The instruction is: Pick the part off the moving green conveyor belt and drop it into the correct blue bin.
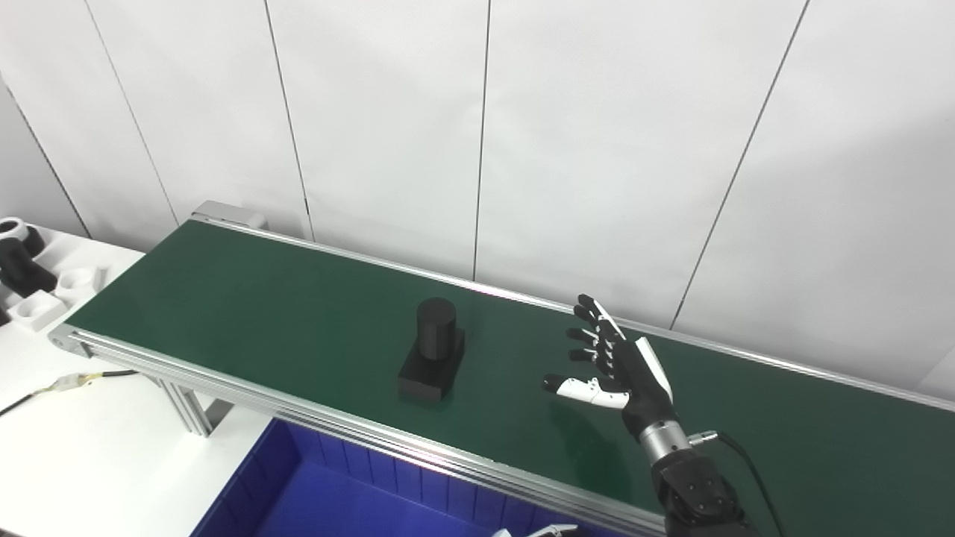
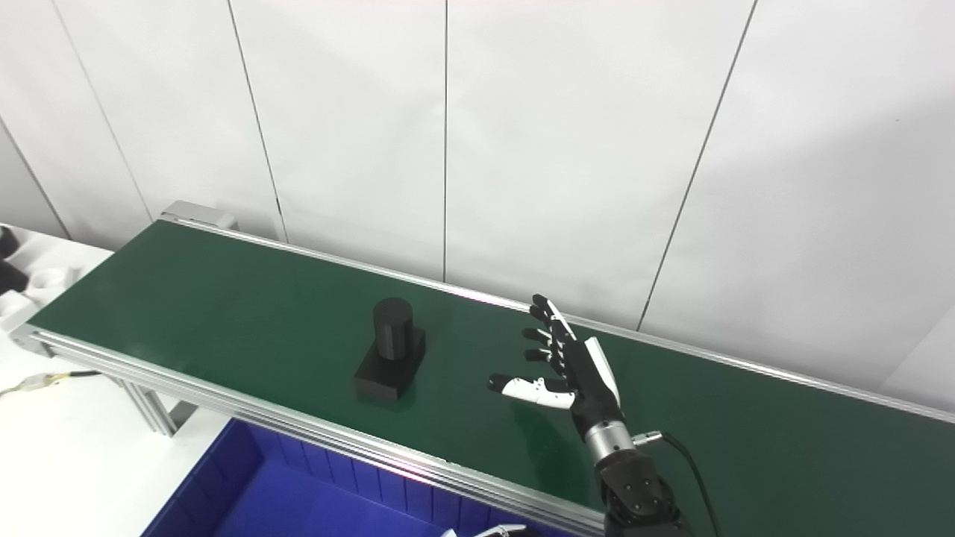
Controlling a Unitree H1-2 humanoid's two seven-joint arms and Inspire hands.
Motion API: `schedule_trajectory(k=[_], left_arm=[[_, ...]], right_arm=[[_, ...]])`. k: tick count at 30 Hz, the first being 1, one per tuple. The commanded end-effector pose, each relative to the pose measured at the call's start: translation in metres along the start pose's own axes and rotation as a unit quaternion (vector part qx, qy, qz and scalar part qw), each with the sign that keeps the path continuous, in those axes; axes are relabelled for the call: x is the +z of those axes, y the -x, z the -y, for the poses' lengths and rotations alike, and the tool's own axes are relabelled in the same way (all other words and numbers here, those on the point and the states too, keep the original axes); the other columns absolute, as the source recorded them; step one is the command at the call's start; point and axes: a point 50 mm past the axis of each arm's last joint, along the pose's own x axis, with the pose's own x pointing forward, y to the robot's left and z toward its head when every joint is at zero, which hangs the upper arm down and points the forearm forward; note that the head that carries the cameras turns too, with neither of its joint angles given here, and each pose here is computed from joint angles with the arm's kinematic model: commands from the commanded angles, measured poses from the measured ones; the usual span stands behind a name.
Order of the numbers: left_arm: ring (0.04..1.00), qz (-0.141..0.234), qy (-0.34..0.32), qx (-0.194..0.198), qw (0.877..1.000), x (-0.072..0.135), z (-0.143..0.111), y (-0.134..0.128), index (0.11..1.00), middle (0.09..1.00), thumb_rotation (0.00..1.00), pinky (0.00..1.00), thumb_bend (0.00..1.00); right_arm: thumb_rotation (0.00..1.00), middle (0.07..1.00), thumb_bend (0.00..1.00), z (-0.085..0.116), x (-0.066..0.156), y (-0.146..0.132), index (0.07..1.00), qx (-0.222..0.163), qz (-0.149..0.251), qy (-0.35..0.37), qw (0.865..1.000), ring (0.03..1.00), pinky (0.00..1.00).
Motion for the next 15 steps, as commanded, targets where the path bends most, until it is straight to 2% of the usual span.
schedule_trajectory(k=[1, 15], left_arm=[[0.781, 0.051, 0.016, -0.009, 0.999, 0.0229, 0.0124, -0.0121, 0.821, 0.826, 0.42, 0.67, 0.99], [0.778, 0.053, 0.014, -0.009, 0.998, 0.0239, 0.0137, -0.0128, 0.821, 0.824, 0.41, 0.67, 0.99]], right_arm=[[0.32, 0.998, 1.0, 0.0059, 0.026, -0.0167, 1.0, 0.007, 0.045, 0.003, 0.999, 0.982, 0.95], [0.35, 1.0, 1.0, -0.0012, 0.0222, -0.0136, 0.999, 0.031, 0.039, 0.031, 0.998, 0.998, 0.98]])
